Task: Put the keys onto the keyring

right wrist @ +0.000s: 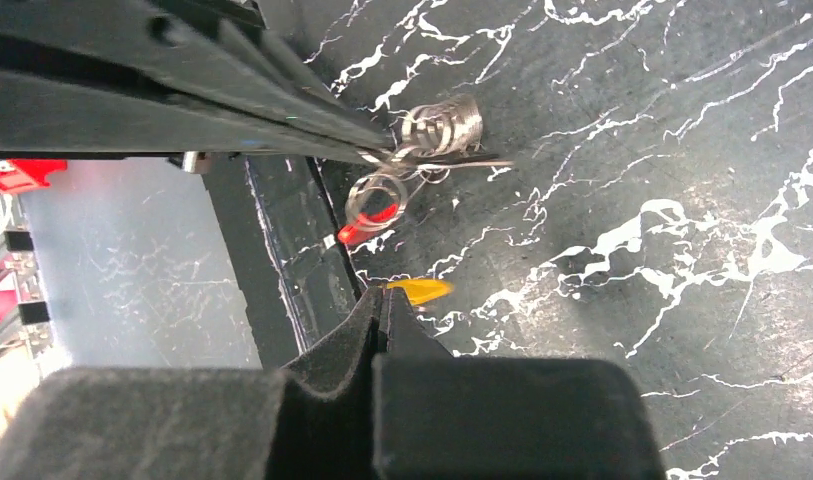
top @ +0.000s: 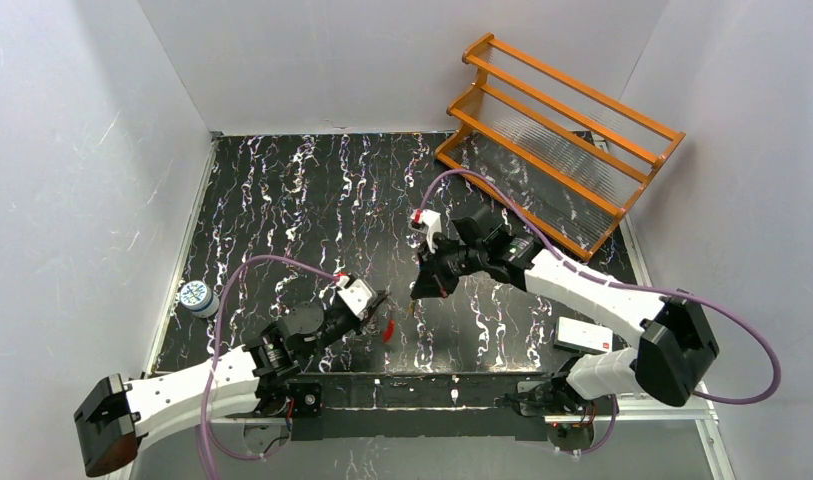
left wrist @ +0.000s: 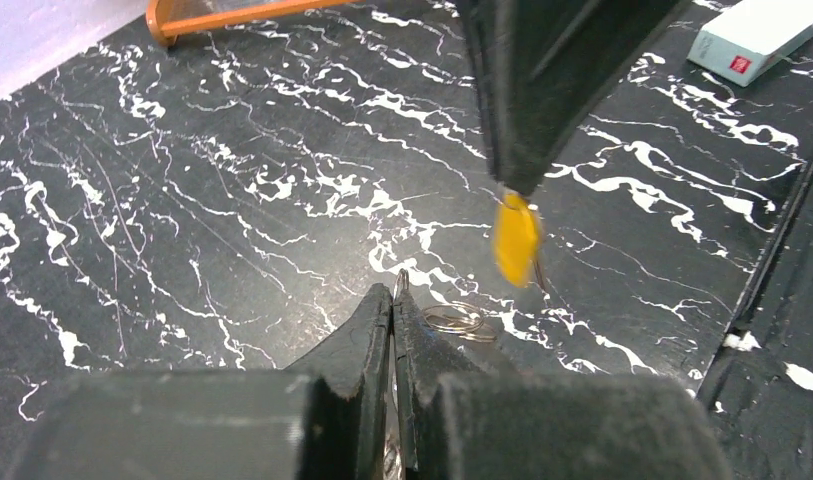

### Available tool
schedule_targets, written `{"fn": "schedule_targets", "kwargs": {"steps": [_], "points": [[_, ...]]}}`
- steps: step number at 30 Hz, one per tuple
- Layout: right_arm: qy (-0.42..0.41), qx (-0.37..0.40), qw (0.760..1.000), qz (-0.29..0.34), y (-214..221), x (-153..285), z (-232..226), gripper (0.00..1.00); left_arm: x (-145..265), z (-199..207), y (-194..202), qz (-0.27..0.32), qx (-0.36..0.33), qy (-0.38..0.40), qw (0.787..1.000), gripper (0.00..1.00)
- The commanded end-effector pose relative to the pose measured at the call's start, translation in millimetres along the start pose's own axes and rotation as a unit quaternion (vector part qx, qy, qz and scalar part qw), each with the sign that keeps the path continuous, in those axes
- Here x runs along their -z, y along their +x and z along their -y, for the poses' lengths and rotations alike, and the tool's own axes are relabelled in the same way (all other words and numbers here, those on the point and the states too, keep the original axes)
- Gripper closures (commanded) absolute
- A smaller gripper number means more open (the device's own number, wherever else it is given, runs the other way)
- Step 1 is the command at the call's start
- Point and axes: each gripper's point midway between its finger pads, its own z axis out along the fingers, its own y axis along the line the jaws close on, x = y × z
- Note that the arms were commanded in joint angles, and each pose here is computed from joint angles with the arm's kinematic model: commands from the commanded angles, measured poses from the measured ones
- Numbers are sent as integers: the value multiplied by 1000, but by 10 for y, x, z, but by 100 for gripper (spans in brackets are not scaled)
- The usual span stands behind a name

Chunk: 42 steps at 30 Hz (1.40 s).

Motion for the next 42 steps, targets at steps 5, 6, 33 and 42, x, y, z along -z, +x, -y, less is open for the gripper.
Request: {"fn": "schedule_targets", "kwargs": {"steps": [5,6,33,42], "points": [[-112,27,993,27,-326,-3,-235,99,50,158,-143,43,1,49,998,100],[-124,29,992,26,-324,-11,-262,99,45,176,-140,43,4,53,998,100],[-31,-6,999,24,-211,-255,119,99,25,295,-196,62,31,80,994,100],[-21,-39,999,15,-124,-315,190,99,21,301,-210,64,34,81,994,100]]}}
